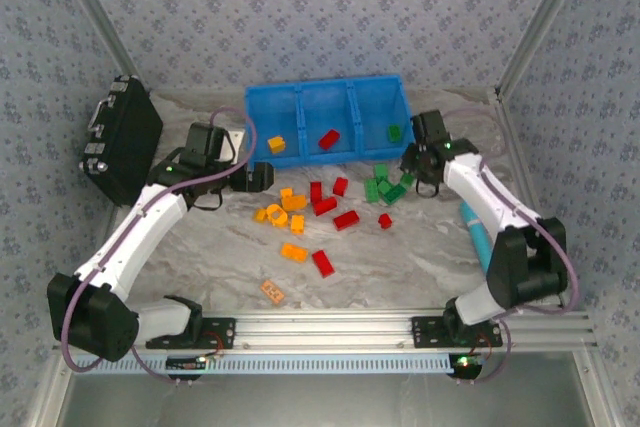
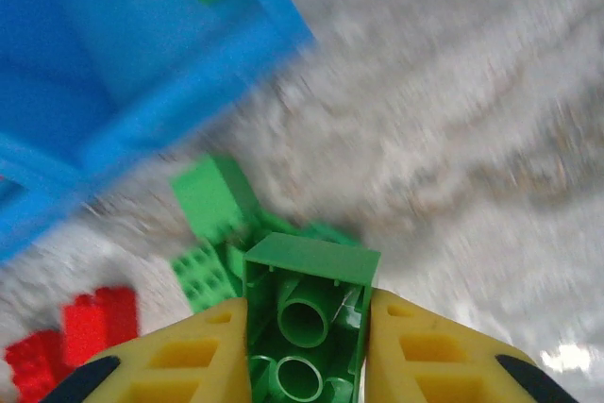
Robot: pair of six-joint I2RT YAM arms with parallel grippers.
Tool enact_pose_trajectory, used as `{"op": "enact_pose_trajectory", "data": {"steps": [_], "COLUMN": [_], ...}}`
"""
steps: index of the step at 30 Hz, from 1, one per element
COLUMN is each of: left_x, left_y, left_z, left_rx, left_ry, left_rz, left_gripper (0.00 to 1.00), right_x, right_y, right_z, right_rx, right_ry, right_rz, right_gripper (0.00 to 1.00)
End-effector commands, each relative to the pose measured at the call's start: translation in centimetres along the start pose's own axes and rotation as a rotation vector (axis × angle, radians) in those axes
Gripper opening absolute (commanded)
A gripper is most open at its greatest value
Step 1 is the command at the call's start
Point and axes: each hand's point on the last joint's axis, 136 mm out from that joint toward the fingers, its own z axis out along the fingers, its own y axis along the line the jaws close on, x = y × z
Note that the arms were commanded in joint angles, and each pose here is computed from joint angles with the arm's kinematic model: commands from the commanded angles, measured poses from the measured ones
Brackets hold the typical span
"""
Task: Sort the legos into containers by color
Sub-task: Place the lego in the container.
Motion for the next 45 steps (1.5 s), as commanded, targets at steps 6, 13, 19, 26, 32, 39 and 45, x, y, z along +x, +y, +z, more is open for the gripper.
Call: {"op": "enact_pose_trajectory", "data": {"steps": [6, 13, 19, 26, 32, 39, 45], "left_x": [-1.2, -1.6, -1.7, -1.9, -2.0, -1.9, -2.0], "left_y": [0.2, 0.7, 1.0, 0.9, 0.5, 0.0, -0.7], "left_z": [-1.3, -1.0, -0.8, -0.3, -0.1, -0.3, -0.9], "left_rx": [-0.031, -0.060, -0.078, -0.075, -0.047, -0.020, 0.018], "left_ry": [-0.037, -0.042, -0.023, -0.012, -0.022, -0.037, -0.059], "left_rz": [0.027, 0.012, 0.016, 0.017, 0.019, 0.033, 0.043], "left_gripper": [1.00, 1.00, 1.00, 1.00, 1.00, 1.00, 1.00], "right_x": [-8.0, -11.5, -11.9, -11.4, -11.3, -7.4, -1.6], "right_y": [5.5, 8.8, 10.7, 11.5, 10.6, 6.7, 3.2], "right_z": [3.7, 9.3, 12.5, 12.1, 8.5, 4.7, 4.5], "right_rx": [-0.066, -0.107, -0.149, -0.152, -0.145, -0.079, -0.027], "right_ry": [-0.054, -0.035, -0.002, 0.002, -0.020, 0.018, 0.062], "right_rz": [-0.143, -0.177, -0.183, -0.228, -0.258, -0.134, -0.001], "right_gripper": [0.30, 0.30, 0.34, 0.46, 0.54, 0.55, 0.68]}}
